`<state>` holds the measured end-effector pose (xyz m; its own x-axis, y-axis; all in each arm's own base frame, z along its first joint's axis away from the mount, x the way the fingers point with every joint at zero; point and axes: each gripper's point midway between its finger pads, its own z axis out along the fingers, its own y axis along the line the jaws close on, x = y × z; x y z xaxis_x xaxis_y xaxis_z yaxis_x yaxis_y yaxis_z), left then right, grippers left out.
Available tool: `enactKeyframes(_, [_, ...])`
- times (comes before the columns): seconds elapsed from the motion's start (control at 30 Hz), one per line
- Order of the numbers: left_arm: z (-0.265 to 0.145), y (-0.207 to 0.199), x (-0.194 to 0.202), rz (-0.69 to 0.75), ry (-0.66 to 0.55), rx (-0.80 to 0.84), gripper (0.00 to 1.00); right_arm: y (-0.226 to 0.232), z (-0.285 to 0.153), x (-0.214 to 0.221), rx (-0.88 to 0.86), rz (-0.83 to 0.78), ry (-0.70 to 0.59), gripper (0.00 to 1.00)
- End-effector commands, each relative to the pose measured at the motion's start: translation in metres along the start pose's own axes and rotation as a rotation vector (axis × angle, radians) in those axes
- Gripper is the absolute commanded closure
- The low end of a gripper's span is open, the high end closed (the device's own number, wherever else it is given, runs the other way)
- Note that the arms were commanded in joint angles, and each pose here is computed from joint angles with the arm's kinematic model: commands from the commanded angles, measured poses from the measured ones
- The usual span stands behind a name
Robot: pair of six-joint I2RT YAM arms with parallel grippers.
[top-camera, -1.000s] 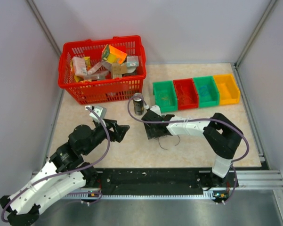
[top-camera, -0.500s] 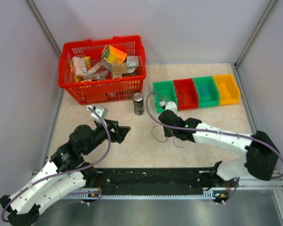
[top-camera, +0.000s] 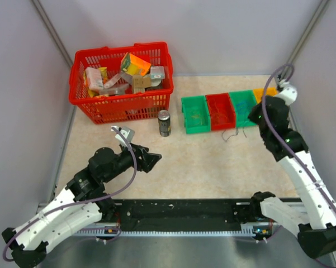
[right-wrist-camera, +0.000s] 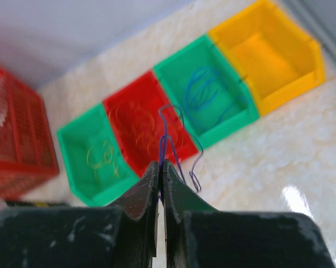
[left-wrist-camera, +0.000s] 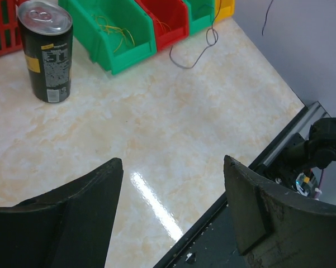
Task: Untangle the cables
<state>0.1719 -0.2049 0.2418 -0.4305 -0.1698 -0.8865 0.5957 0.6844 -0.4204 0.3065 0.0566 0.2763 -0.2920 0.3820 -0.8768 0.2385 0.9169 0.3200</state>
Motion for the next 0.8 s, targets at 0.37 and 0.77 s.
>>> enactKeyframes(0.37, [-0.010, -0.018, -0.004, 0.020, -0.024, 0.108, 0.23, -0.030, 0.025, -0.223, 0.149, 0.236, -0.391, 1.00])
enactKeyframes(0.77, [-0.025, -0.021, 0.001, 0.026, -0.035, 0.147, 0.22, -0.051, 0.109, -0.192, 0.258, 0.176, -0.318, 1.00])
